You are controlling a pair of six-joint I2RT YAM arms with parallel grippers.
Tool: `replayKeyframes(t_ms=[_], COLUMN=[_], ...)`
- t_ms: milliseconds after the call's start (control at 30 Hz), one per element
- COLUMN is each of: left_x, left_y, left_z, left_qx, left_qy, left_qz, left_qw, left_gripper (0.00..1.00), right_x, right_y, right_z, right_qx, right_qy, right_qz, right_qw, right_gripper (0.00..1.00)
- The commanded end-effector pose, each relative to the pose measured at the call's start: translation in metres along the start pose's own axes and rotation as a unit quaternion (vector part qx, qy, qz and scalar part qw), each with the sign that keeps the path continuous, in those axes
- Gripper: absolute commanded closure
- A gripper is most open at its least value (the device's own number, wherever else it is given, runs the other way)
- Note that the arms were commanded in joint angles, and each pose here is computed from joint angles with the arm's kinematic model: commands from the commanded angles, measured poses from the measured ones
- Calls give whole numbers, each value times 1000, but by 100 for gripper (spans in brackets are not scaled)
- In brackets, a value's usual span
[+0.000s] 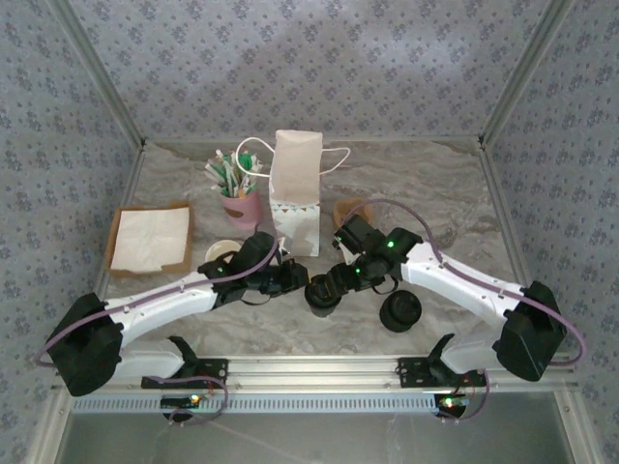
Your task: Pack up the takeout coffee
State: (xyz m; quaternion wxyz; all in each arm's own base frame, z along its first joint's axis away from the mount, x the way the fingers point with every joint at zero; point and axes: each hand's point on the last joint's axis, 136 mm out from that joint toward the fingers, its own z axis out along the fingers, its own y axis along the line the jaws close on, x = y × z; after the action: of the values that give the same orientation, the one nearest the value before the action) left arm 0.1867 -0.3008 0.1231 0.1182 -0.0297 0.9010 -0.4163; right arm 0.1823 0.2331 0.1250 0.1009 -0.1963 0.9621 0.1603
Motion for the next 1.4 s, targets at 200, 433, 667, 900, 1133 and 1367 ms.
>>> replayKeyframes(t_ms=[200, 433, 667, 900, 1133, 1367], left_x=[23, 20, 22, 23, 22, 18], left_y=[14, 13, 17, 17, 14, 9], left_z=[-4, -11, -11, -9, -13, -30], left_qx=[-36, -41, -42, -40, -35, -37], left_qy=[32, 20, 20, 21, 18, -1], left_qz=[2, 3, 0, -1, 1, 10], left_qw=[999, 999, 999, 999, 999, 999], left_gripper=[83, 79, 79, 79, 79, 72], right_x=[8, 0, -1, 14, 22, 11], right_y=[-1, 5, 17, 9, -3, 19], right_z=[-2, -15, -15, 8, 9, -14], right_qx=[11, 11, 19, 50, 78, 29], right_qy=[6, -16, -16, 20, 33, -2], right_qz=[-7, -16, -45, -53, -50, -54], right_qw=[1000, 1000, 999, 997, 995, 998], right_gripper=[32, 24, 22, 22, 22, 22])
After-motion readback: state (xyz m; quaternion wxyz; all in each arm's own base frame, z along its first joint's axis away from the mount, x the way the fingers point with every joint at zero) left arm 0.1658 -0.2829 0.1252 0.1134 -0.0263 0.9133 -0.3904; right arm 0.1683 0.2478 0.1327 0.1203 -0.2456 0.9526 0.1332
